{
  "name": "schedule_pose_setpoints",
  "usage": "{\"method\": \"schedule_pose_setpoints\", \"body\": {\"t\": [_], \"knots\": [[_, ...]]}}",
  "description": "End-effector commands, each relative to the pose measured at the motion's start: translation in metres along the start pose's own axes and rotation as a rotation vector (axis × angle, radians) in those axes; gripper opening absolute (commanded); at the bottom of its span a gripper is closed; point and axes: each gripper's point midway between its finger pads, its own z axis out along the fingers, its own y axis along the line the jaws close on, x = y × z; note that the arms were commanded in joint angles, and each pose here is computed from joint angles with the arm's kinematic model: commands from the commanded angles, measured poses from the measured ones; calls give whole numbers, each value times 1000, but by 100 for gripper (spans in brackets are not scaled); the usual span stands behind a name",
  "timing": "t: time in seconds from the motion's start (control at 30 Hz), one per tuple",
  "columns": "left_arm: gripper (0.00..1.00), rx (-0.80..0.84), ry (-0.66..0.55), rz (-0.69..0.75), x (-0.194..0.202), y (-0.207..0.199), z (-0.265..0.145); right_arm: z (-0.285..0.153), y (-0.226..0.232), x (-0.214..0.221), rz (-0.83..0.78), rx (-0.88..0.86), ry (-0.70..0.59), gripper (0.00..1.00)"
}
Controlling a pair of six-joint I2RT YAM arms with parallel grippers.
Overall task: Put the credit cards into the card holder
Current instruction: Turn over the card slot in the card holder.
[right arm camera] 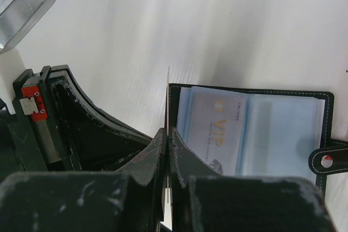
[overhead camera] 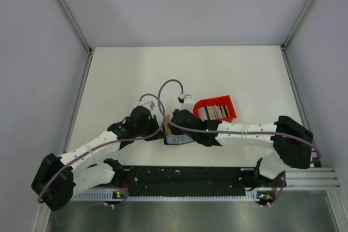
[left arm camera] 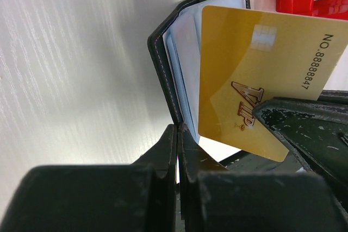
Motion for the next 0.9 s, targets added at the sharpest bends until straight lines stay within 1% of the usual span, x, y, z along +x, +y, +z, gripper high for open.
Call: {"method": "schedule_pose_setpoints", "body": {"t": [0.0, 0.27, 0.7, 0.83, 0.87], "knots": [[0, 52, -43, 12, -9, -12, -2, -3, 18, -18, 8, -25, -64, 0], [0, 49, -44, 18, -10, -12, -3, 4, 10, -8, -15, -1, -40, 0], [0, 61, -45, 15, -10, -15, -3, 10, 11, -3, -48, 2, -20, 0], [0, 61, -46, 18, -11, -15, -3, 11, 11, -7, -81, 15, -32, 0], [0, 60, -45, 18, -11, -15, -3, 10, 5, -6, -100, 40, -20, 0]]}}
